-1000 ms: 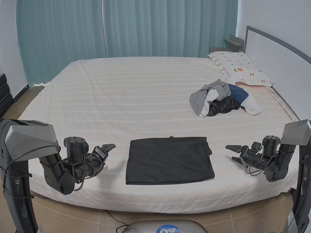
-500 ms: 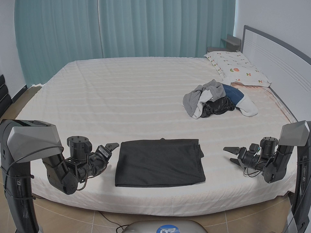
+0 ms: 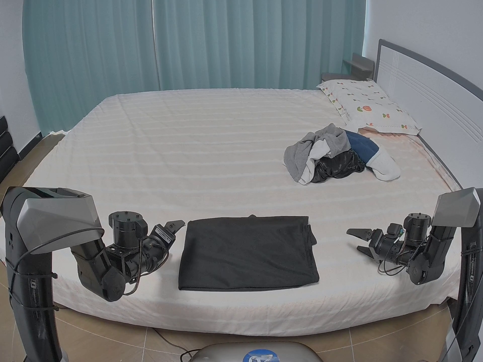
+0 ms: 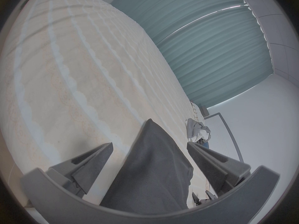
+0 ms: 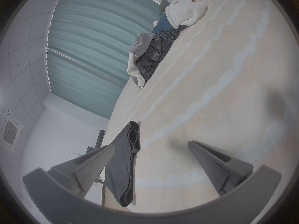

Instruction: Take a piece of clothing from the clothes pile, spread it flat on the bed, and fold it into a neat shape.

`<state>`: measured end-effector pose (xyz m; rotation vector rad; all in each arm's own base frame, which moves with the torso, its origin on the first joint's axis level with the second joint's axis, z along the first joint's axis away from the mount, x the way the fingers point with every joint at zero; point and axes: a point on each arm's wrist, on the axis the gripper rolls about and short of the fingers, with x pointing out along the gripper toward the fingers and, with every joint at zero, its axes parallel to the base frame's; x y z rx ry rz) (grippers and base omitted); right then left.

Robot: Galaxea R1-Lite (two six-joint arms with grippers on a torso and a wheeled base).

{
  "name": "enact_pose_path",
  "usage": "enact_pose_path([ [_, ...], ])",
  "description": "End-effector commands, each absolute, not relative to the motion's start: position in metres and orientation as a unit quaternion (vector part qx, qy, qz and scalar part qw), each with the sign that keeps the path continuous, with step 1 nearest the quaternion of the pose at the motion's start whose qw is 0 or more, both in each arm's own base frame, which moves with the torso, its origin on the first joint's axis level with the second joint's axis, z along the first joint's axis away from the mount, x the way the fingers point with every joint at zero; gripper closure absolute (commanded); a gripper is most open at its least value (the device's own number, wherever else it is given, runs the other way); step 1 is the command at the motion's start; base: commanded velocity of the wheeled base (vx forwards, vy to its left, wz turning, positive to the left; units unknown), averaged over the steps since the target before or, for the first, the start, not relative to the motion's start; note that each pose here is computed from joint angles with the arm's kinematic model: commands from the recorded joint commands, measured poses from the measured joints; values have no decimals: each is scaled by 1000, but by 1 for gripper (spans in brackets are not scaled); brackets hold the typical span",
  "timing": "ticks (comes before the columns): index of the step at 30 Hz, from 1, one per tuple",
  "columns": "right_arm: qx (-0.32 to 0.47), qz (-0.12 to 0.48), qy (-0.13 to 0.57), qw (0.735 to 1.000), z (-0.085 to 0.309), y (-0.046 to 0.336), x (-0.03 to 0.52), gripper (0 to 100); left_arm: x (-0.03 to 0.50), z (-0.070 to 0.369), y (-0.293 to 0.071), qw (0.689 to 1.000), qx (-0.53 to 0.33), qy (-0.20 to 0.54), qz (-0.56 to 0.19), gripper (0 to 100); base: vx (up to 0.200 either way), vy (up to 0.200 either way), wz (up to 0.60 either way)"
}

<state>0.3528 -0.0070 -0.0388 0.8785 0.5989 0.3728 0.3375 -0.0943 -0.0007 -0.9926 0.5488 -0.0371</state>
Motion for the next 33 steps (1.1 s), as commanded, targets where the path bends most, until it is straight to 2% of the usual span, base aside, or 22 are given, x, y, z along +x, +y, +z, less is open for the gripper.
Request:
enact_pose_path([
  [1,416,176,284,845,-39,-7,353,0,333,-4,-104,844,-462,273,-28,0,0,0,0],
  [8,416,177,285,845,-39,-6,353,0,329,-24,-112,868,-395,298,-42,0,0,0,0],
  [32,416,177,284,845,-40,-6,353,0,314,-26,-125,867,-388,304,-68,0,0,0,0],
  [33,416,177,284,845,-40,-6,353,0,314,-26,-125,867,-388,304,-68,100,0,0,0],
])
